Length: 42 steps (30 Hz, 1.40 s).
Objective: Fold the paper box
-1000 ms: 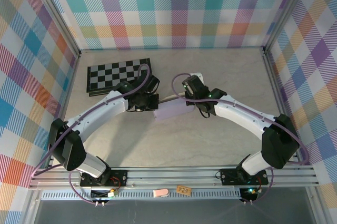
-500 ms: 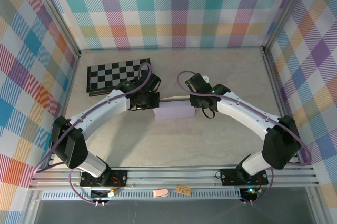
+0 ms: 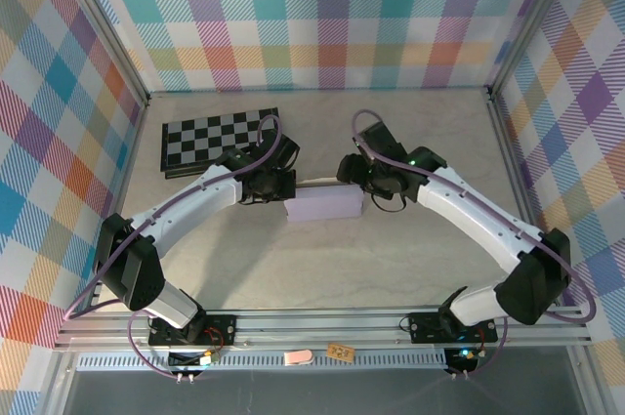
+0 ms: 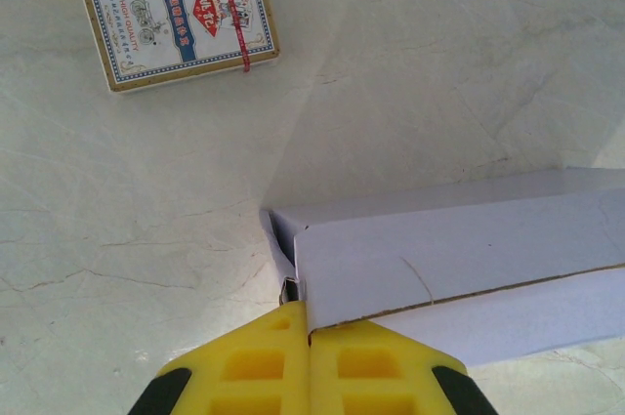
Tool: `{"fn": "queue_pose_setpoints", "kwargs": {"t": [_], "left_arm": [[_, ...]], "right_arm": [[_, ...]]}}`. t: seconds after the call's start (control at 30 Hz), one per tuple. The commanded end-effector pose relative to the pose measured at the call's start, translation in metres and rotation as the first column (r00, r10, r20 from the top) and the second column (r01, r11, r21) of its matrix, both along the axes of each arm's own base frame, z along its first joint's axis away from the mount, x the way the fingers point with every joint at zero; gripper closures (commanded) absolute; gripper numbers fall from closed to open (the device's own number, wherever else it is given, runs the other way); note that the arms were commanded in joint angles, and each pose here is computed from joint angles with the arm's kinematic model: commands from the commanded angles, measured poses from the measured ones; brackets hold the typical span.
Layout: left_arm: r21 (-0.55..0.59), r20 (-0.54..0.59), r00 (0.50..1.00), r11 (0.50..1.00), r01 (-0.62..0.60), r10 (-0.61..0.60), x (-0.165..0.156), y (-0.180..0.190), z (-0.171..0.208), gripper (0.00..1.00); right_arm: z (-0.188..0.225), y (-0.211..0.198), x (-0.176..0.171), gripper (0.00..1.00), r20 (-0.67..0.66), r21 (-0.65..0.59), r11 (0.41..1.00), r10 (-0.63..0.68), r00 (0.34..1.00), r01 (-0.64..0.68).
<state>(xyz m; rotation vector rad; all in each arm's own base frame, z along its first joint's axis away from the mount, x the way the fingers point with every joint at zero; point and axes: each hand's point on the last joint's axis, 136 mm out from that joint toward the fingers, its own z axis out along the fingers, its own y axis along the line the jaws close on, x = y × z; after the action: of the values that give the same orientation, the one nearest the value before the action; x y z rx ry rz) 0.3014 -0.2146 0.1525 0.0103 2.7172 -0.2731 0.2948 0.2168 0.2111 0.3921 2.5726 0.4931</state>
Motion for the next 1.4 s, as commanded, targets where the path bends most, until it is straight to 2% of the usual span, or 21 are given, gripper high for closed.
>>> {"fn": "queue_pose_setpoints", "kwargs": {"t": [0.0,0.03,0.13,0.2,0.4,0.67,0.9,1.1,1.37], "left_arm": [[0.075,-0.195,0.98,0.996,0.043,-0.028,-0.037,0.004,-0.039,1.0],[0.077,-0.194,0.981,0.996,0.044,-0.028,-0.037,0.003,-0.04,1.0],[0.075,-0.192,0.981,0.996,0.044,-0.028,-0.037,0.002,-0.039,1.0],[0.076,-0.19,0.981,0.996,0.045,-0.029,-0.037,0.001,-0.039,1.0],[0.076,-0.184,0.982,0.996,0.048,-0.033,-0.036,-0.001,-0.037,1.0],[0.077,-0.177,0.984,0.996,0.05,-0.036,-0.035,-0.002,-0.034,1.0],[0.077,-0.176,0.984,0.996,0.051,-0.037,-0.034,-0.003,-0.033,1.0],[0.074,-0.175,0.984,0.996,0.052,-0.039,-0.032,-0.005,-0.033,1.0],[0.075,-0.177,0.984,0.996,0.049,-0.036,-0.032,-0.006,-0.033,1.0]], "right_arm": [[0.015,-0.009,-0.011,0.17,-0.137,0.155,0.95,-0.25,0.959,0.27],[0.014,-0.009,-0.009,0.13,-0.167,0.184,0.93,-0.289,0.943,0.318],[0.002,-0.003,-0.003,0.08,-0.307,0.292,0.858,-0.334,0.891,0.422],[-0.01,-0.003,0.0,0.08,-0.407,0.327,0.806,-0.351,0.843,0.493],[-0.021,-0.018,0.019,0.04,-0.468,0.361,0.734,-0.391,0.792,0.576],[-0.053,0.0,0.02,0.06,-0.643,0.341,0.652,-0.363,0.674,0.677],[-0.068,-0.003,0.013,0.16,-0.661,0.306,0.658,-0.373,0.651,0.688],[-0.079,-0.011,0.013,0.3,-0.615,0.304,0.678,-0.397,0.681,0.669],[-0.09,-0.017,0.011,0.37,-0.57,0.325,0.694,-0.399,0.718,0.643]]}}
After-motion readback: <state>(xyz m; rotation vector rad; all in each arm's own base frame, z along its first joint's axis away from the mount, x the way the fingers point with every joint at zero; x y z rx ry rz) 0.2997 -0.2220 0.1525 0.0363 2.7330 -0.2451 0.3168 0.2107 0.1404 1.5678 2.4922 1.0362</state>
